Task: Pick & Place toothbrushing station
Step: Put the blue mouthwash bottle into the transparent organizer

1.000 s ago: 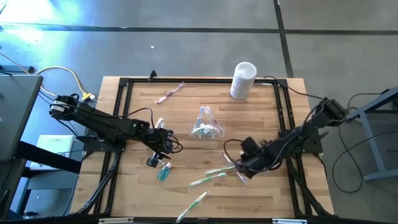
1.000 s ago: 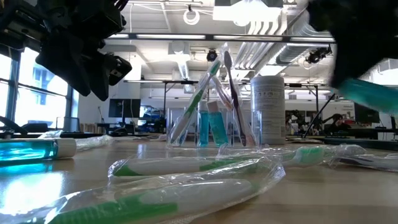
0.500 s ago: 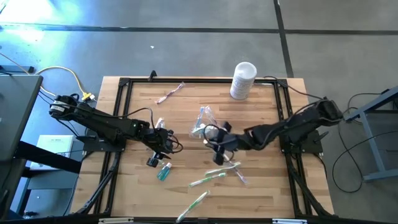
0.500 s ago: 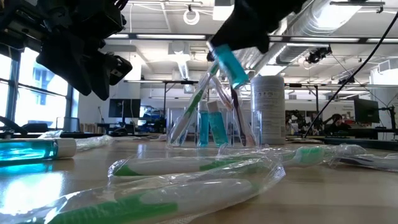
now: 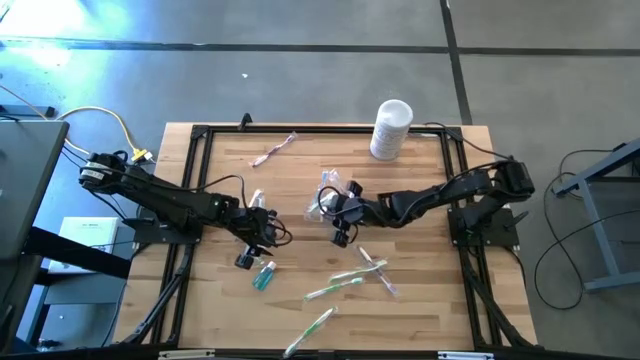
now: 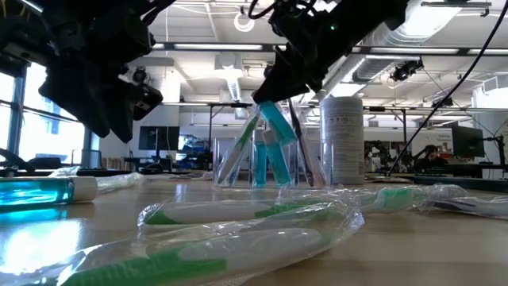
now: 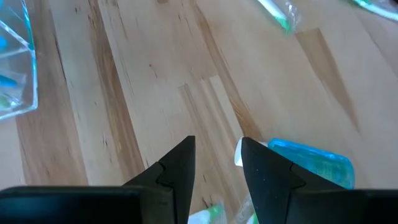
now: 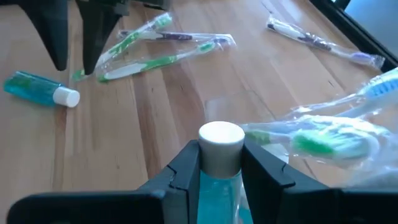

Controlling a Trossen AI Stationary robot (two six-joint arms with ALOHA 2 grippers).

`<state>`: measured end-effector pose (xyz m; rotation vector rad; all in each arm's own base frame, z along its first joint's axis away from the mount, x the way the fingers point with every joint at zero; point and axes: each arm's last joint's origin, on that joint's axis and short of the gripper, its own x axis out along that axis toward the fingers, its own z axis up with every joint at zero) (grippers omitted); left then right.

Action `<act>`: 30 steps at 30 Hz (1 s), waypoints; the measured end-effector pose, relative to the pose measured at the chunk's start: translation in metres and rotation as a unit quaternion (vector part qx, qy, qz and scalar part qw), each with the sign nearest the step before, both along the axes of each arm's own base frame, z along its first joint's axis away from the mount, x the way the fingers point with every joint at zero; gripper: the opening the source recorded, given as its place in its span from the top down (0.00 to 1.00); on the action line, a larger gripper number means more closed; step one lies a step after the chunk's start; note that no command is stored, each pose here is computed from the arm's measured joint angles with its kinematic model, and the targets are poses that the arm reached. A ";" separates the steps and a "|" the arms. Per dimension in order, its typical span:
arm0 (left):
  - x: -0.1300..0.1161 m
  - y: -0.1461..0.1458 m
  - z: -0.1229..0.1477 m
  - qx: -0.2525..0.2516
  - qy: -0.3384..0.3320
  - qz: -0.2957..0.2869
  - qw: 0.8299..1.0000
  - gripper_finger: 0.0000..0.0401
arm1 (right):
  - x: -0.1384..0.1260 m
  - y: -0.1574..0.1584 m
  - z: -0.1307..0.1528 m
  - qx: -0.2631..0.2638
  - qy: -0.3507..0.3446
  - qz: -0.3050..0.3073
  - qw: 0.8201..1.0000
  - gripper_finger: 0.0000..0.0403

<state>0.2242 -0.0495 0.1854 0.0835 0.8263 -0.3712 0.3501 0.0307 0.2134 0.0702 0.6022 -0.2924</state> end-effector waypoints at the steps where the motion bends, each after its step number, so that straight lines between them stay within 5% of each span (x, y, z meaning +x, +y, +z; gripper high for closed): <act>1: 0.000 0.000 -0.001 0.000 -0.001 0.000 1.000 0.68 | 0.000 0.000 0.001 -0.005 -0.001 -0.003 1.000 0.80; 17: 0.000 0.000 -0.002 -0.006 -0.007 -0.001 1.000 0.68 | -0.003 -0.003 0.008 -0.146 -0.002 -0.093 0.985 0.80; 30: 0.000 0.000 -0.002 -0.006 -0.007 -0.001 1.000 0.68 | 0.003 -0.015 0.009 -0.138 -0.026 -0.097 0.985 0.80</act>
